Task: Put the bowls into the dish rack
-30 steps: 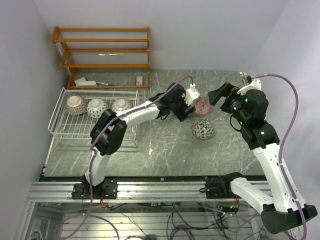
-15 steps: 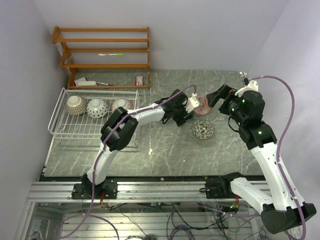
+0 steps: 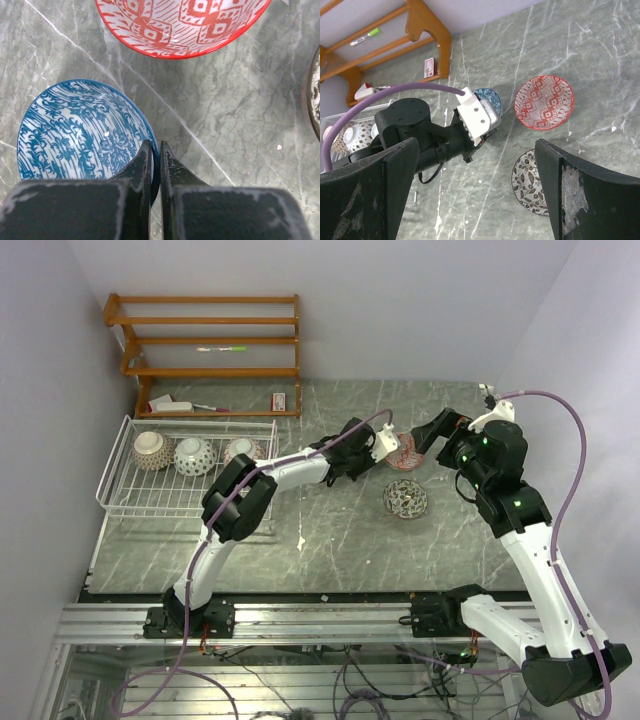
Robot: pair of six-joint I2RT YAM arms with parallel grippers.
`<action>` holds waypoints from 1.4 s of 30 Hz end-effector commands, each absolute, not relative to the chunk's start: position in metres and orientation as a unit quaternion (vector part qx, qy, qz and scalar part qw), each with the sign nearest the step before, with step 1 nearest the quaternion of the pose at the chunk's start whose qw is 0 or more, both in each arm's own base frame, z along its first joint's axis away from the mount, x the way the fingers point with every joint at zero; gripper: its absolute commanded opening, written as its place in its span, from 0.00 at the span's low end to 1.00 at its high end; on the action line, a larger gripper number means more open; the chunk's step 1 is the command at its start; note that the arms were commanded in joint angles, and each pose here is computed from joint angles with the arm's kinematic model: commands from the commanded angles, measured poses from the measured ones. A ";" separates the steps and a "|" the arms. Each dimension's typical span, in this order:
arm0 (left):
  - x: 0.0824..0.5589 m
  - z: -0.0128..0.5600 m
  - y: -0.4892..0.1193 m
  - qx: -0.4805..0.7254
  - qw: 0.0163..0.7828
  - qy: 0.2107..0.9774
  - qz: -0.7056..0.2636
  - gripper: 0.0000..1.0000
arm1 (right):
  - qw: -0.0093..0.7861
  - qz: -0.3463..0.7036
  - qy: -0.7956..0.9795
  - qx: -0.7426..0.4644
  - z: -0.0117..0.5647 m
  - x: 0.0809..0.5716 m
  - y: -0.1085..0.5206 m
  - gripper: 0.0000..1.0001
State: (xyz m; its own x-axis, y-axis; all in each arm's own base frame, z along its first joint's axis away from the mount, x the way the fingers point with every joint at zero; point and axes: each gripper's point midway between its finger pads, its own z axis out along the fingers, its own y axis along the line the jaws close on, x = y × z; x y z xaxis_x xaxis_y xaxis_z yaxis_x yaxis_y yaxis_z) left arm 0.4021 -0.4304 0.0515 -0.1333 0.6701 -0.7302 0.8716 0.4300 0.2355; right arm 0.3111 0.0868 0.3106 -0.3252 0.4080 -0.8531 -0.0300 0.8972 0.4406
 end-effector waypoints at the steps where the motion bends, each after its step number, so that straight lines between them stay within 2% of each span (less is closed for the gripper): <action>1: 0.405 0.050 -0.423 0.502 0.414 0.751 -0.110 0.07 | 0.575 0.189 0.786 0.123 0.312 0.311 0.083 1.00; 7: 0.391 0.087 -0.414 0.452 0.436 0.765 -0.142 0.07 | 0.578 0.190 0.784 0.124 0.315 0.307 0.082 1.00; 19: 0.329 0.238 -0.383 0.348 0.518 0.726 -0.287 0.07 | 0.576 0.197 0.784 0.122 0.315 0.299 0.082 1.00; 27: 0.315 0.324 -0.292 0.195 0.575 0.690 -0.393 0.07 | 0.567 0.219 0.786 0.111 0.309 0.296 0.092 0.99; 34: 0.323 0.327 -0.193 0.037 0.606 0.682 -0.408 0.07 | 0.543 0.231 0.801 0.104 0.285 0.294 0.099 0.99; 42: 0.324 0.284 -0.134 -0.085 0.580 0.651 -0.483 0.07 | 0.535 0.234 0.806 0.099 0.278 0.293 0.102 0.98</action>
